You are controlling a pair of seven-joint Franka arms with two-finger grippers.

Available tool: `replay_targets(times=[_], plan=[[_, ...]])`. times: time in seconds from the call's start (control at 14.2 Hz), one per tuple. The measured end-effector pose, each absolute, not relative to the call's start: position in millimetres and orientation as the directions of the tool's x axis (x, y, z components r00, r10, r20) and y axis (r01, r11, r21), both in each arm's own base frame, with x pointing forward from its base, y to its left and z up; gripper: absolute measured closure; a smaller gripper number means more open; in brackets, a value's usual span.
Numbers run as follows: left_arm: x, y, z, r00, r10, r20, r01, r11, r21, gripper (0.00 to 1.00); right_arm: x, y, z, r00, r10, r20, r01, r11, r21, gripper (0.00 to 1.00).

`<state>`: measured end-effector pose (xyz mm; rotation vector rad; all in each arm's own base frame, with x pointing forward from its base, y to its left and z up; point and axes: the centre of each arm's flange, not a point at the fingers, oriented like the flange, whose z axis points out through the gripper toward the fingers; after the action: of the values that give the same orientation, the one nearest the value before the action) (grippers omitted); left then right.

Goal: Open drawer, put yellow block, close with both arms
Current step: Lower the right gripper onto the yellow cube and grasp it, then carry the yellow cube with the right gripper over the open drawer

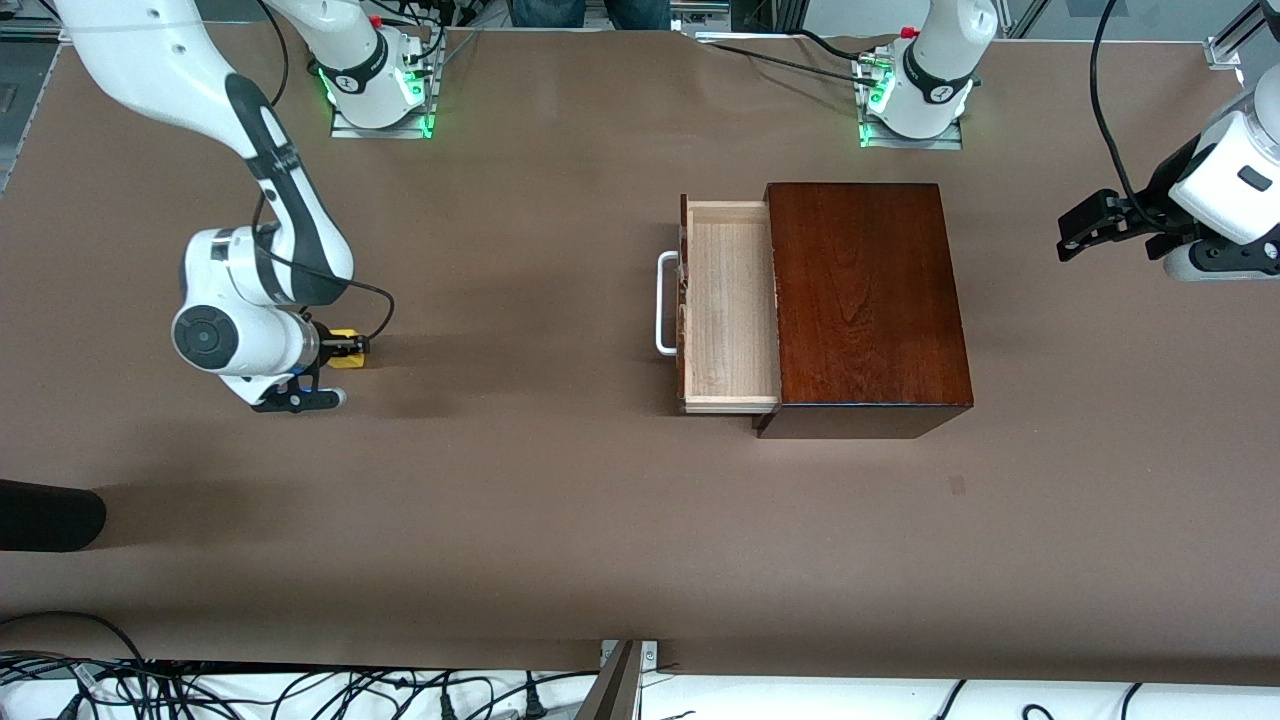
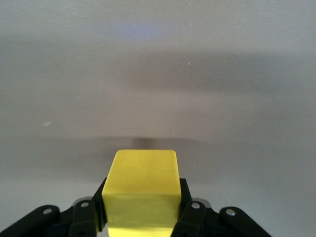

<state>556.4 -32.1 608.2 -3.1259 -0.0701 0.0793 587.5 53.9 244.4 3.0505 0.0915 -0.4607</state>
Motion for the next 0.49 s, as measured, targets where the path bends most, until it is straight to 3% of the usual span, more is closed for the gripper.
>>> replay_targets(times=[0.49], plan=[[557,-32,610,0.998,0.045,-0.041,0.045,-0.999,-0.014,0.0,596,107,423,0.947,-0.079,-0.31,-0.083,-0.997,0.0,0.44]])
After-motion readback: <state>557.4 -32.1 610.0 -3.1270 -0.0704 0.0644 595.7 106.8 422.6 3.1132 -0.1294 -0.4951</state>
